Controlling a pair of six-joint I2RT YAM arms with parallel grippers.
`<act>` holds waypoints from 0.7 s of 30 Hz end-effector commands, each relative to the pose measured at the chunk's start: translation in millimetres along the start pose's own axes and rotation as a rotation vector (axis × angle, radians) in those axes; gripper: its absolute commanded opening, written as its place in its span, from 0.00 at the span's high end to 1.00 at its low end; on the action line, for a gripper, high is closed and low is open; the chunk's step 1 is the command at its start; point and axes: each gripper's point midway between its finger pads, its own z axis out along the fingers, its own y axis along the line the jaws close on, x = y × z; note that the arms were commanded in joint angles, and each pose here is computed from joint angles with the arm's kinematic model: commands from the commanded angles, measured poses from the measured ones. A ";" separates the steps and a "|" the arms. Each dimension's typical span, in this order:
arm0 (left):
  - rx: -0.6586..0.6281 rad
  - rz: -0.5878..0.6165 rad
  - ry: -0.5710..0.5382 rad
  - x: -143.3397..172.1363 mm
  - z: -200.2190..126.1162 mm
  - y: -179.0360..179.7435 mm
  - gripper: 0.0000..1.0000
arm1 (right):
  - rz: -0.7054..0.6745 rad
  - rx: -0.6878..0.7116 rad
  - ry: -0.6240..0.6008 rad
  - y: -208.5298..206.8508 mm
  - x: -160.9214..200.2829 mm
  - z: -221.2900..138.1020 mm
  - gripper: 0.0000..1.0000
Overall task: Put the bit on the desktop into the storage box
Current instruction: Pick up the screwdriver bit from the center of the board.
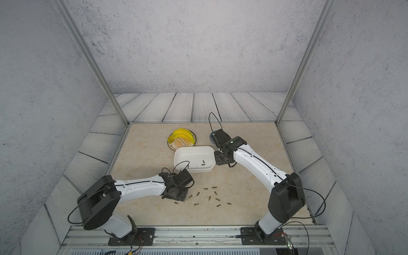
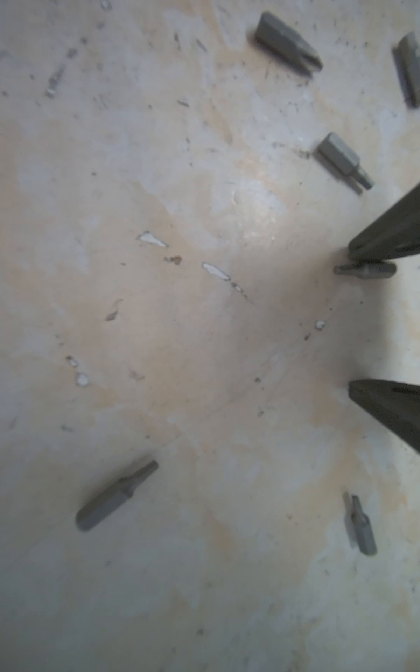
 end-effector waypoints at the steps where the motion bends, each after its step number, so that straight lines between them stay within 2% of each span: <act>1: -0.009 -0.003 0.028 12.1 0.6 5.3 0.45 | 0.013 0.006 -0.012 -6.2 3.3 -7.8 0.60; 8: 0.010 0.001 0.029 13.3 2.6 -0.4 0.53 | 0.014 0.009 -0.003 -7.1 7.6 -5.5 0.61; 15: 0.016 0.006 0.048 17.5 8.5 -6.4 0.66 | 0.023 0.020 -0.001 -11.7 14.4 -6.7 0.61; 21: 0.029 0.005 0.049 17.8 8.8 -10.1 0.76 | 0.039 0.026 0.029 -17.4 33.8 -4.2 0.61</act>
